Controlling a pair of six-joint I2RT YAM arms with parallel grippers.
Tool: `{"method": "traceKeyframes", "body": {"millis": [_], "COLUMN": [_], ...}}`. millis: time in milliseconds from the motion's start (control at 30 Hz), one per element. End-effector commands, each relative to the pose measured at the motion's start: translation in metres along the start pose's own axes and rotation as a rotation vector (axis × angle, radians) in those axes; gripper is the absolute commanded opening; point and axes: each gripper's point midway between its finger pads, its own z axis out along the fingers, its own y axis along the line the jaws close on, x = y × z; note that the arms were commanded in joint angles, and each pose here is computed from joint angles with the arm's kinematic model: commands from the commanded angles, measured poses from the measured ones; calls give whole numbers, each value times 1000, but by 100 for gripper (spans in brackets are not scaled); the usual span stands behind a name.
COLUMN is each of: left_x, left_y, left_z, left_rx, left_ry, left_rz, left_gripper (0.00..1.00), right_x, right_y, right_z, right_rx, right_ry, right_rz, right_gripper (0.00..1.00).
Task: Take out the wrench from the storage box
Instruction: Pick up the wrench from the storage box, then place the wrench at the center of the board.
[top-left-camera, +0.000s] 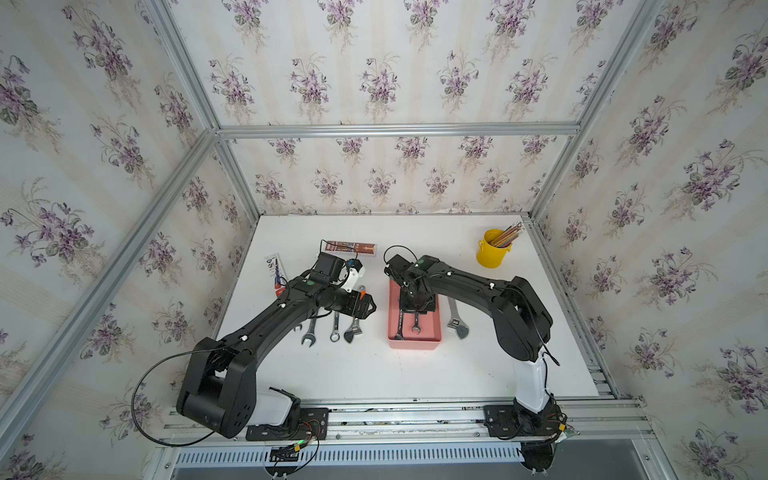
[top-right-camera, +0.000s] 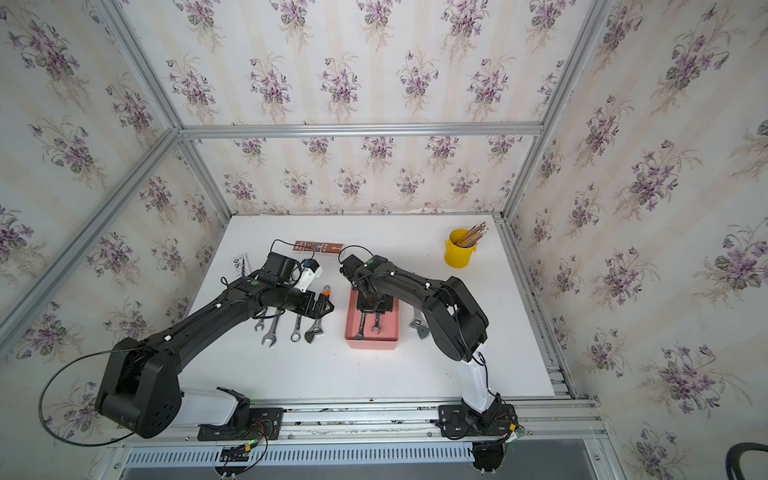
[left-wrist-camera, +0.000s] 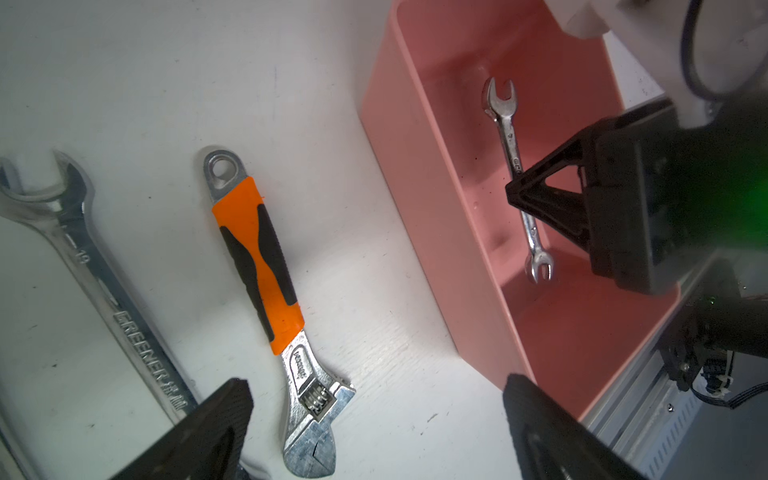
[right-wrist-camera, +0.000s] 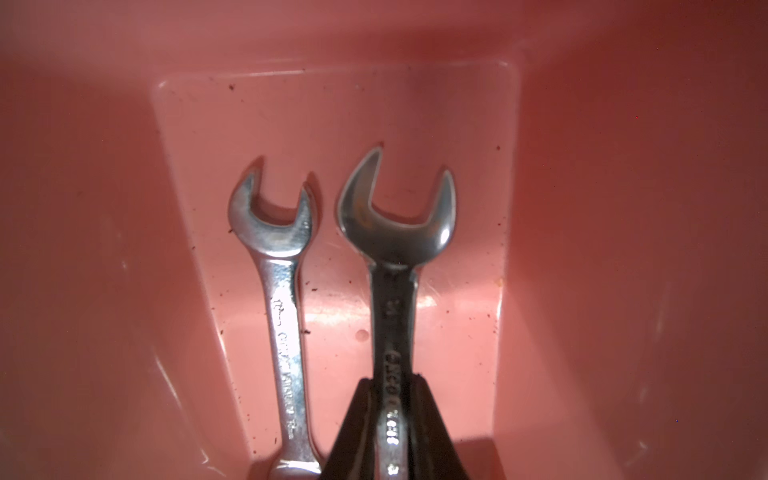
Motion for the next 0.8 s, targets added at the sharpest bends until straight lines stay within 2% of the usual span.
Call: {"method": "traceKeyframes", "body": {"millis": [0, 367, 533, 767], "left_x": [-8, -32, -44, -54], "left_y": [-6, -28, -45, -65], "left_z": [-2, -12, -17, -14], "left_rx": [31, 84, 108, 137], "left_ry": [-33, -103, -125, -129], "left_rz": [-5, -35, -20, 6], "left_gripper": [99, 99, 99, 99], "right_x": [-6, -23, -28, -34], "right_y": [-8, -25, -50, -97], "right_z": [-15, -66, -81, -83], "right_rx": [23, 19, 50, 93], "right_ry": [-38, -137, -176, -209], "right_rz": [13, 25, 11, -20], "right_gripper": [6, 6, 6, 8]}}
